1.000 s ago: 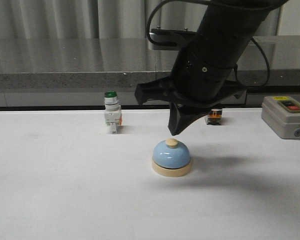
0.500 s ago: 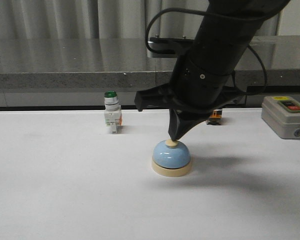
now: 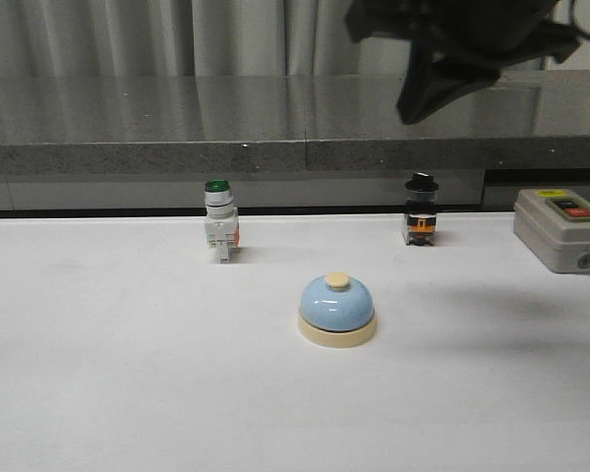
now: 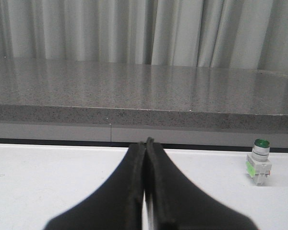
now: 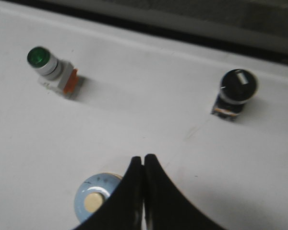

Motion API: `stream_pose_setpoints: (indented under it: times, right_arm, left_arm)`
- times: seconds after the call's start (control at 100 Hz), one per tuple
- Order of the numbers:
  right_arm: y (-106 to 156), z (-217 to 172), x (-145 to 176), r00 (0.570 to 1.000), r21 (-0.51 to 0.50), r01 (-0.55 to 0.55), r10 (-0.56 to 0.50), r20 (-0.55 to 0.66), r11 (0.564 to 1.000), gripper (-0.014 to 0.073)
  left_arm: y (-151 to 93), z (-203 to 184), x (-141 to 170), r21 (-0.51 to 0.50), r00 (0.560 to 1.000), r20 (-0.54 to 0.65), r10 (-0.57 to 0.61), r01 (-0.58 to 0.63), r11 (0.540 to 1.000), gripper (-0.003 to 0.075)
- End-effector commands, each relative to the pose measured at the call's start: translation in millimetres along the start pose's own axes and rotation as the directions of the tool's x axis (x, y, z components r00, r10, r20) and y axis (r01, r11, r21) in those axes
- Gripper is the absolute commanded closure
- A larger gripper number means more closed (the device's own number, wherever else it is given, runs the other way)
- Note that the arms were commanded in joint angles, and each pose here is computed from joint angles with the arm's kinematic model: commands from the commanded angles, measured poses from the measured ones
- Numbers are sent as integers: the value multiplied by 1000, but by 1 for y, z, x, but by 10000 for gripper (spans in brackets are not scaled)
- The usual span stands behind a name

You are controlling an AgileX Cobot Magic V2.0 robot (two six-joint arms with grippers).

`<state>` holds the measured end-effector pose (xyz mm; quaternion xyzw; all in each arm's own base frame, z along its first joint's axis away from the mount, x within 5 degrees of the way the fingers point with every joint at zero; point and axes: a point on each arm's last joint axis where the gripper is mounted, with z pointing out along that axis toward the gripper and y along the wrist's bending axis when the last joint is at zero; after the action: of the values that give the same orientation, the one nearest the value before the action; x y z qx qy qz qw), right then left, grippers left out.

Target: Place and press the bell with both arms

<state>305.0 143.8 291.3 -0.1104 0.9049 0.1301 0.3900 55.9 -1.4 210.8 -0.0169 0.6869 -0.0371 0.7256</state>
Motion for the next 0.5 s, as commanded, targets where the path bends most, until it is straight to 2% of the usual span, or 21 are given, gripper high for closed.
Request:
stream_pose_setpoints:
  times: [0.0, 0.28, 0.49]
  right_arm:
    - [-14, -39, -16, 985, 16, -7, 4, 175, 1000, 659]
    - [-63, -110, 20, 951, 144, -117, 69, 301, 983, 659]
    - [-73, -152, 58, 893, 188, -158, 59, 446, 969, 659]
  left_arm:
    - [0, -1, 9, 9, 998, 63, -17, 17, 1000, 741]
    - [0, -1, 9, 9, 998, 63, -17, 17, 1000, 741]
    - [0, -1, 9, 9, 998, 63, -17, 17, 1000, 741]
